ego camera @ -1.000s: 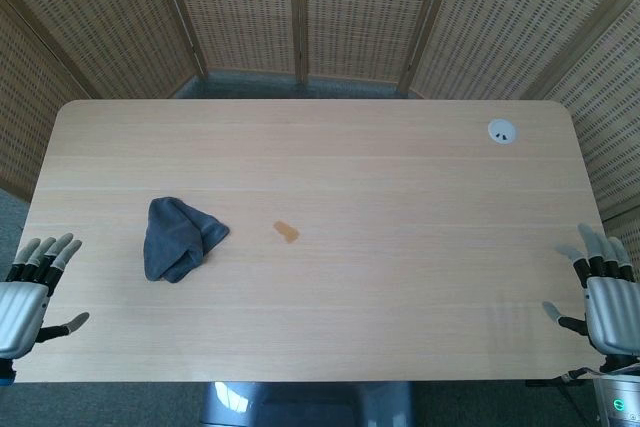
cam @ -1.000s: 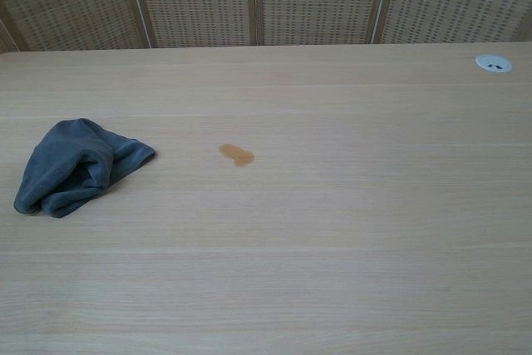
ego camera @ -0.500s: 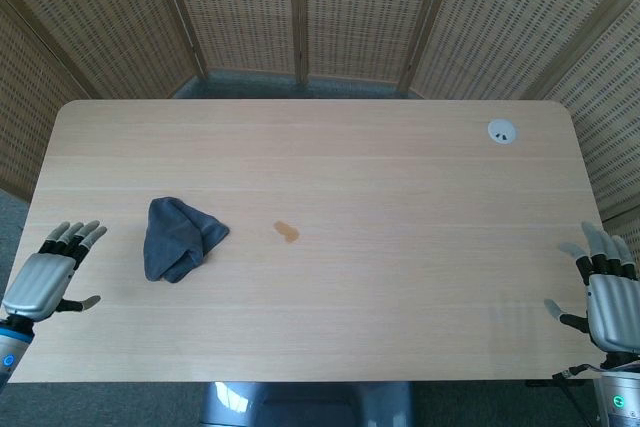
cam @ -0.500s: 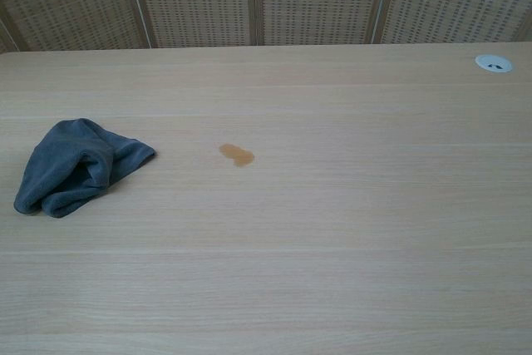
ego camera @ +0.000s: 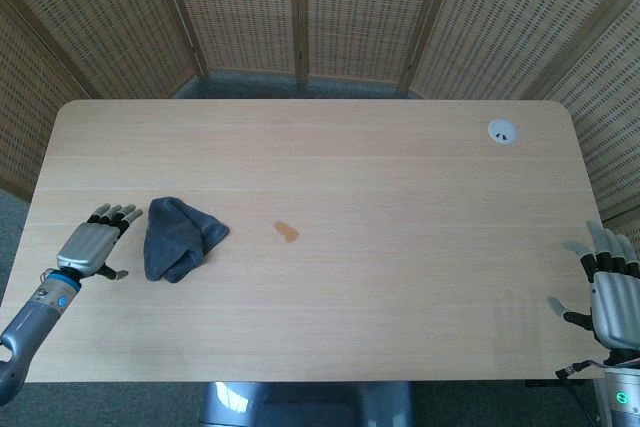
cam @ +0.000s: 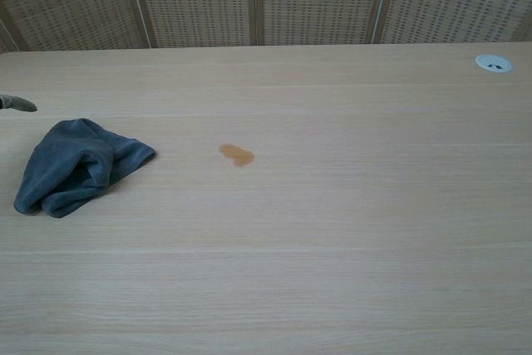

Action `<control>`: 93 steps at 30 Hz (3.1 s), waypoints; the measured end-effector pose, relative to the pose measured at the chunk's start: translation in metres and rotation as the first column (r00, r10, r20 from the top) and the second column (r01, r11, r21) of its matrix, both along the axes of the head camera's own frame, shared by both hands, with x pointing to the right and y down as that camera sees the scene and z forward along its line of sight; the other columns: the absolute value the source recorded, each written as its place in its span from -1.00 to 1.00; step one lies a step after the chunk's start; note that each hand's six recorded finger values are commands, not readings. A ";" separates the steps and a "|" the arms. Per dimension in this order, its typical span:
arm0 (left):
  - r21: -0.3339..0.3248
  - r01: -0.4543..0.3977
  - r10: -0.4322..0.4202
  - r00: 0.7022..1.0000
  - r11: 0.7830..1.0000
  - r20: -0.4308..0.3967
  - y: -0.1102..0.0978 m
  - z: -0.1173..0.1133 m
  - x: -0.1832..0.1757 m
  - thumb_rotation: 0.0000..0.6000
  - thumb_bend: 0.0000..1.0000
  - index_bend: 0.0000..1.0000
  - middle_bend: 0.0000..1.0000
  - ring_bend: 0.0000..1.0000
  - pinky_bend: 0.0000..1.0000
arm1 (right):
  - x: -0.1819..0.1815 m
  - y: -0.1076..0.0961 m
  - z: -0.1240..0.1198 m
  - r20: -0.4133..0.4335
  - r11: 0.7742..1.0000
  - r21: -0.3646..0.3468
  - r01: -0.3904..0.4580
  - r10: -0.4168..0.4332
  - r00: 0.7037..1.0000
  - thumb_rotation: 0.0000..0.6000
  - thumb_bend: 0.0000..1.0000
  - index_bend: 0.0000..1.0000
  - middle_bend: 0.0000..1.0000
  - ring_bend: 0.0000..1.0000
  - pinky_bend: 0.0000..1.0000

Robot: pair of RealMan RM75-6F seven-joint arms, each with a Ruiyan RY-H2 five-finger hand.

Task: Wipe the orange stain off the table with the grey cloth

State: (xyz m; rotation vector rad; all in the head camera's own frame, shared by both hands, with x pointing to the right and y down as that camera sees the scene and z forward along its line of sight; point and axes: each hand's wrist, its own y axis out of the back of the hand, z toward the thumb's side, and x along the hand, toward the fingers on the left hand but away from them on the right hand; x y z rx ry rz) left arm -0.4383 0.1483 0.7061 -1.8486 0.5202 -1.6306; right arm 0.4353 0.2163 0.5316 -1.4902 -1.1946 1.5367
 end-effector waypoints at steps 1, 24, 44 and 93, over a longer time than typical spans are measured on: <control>-0.004 -0.004 0.004 1.000 1.000 0.000 -0.001 0.003 0.003 1.00 -0.79 -0.89 -1.00 -1.00 -0.95 | 0.000 0.000 0.000 0.000 1.000 0.000 0.001 -0.001 1.000 1.00 -1.00 -0.52 -1.00 -1.00 -1.00; -0.014 -0.164 0.164 0.984 0.986 0.075 0.002 0.039 0.054 1.00 -0.78 -0.58 -0.73 -0.78 -0.10 | -0.006 0.002 -0.005 0.023 1.000 0.012 0.020 -0.020 1.000 1.00 -1.00 -0.52 -1.00 -1.00 -1.00; 0.213 -0.241 0.241 0.970 0.947 0.025 -0.008 0.021 0.073 1.00 -0.69 0.52 0.51 0.42 0.86 | -0.005 0.003 -0.006 0.027 1.000 0.009 0.018 -0.018 0.999 1.00 -1.00 -0.52 -1.00 -1.00 -1.00; 0.578 -0.589 0.728 0.686 0.565 -0.013 -0.077 0.001 0.309 1.00 -0.69 0.52 0.40 0.34 0.82 | 0.005 -0.002 -0.006 0.072 1.000 -0.005 -0.014 0.014 0.997 1.00 -1.00 -0.52 -1.00 -1.00 -1.00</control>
